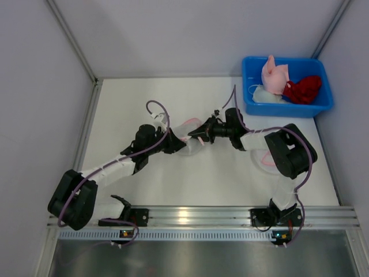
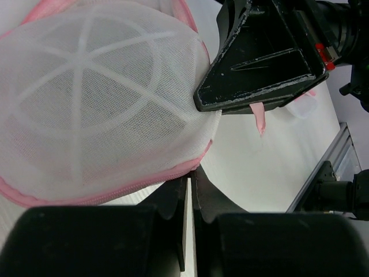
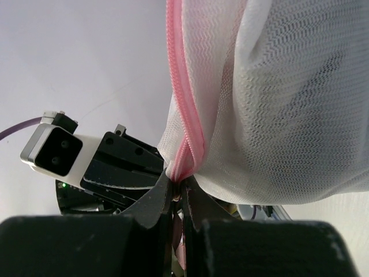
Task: Place the bra in the laundry bag and zip it closed
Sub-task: Zip the zipper on the laundry bag.
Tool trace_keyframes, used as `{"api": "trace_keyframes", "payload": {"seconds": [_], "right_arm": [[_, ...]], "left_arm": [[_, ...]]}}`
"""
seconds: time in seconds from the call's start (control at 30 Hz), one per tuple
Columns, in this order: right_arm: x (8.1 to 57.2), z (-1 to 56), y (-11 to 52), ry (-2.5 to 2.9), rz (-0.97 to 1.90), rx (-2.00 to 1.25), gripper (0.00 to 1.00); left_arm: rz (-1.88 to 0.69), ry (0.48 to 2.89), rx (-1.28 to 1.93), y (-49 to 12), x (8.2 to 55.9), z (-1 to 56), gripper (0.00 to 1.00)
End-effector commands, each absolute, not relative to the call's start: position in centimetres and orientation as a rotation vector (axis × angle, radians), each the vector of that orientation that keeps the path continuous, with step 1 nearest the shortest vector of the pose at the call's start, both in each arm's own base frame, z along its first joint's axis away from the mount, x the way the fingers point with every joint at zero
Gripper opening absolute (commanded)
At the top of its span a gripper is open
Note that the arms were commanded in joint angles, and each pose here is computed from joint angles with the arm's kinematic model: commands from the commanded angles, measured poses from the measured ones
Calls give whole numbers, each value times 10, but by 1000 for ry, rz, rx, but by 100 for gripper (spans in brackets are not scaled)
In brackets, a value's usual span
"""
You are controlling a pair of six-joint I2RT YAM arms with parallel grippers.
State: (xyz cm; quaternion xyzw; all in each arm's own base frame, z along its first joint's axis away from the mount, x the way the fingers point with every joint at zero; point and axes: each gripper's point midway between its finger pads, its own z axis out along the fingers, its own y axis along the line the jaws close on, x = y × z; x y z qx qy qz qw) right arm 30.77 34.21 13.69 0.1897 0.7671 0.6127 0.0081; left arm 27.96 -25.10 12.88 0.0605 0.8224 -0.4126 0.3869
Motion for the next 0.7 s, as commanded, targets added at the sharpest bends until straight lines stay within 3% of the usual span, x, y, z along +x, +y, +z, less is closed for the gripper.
{"api": "trace_keyframes", "payload": {"seconds": [0.0, 0.67], "right_arm": [[316, 148, 344, 2349, 1917, 488, 0], [337, 151, 335, 2369, 1771, 294, 0]], "left_arm": [[-1078, 2044, 202, -247, 273, 142, 0], [-909, 2209, 342, -216, 251, 110, 0]]}}
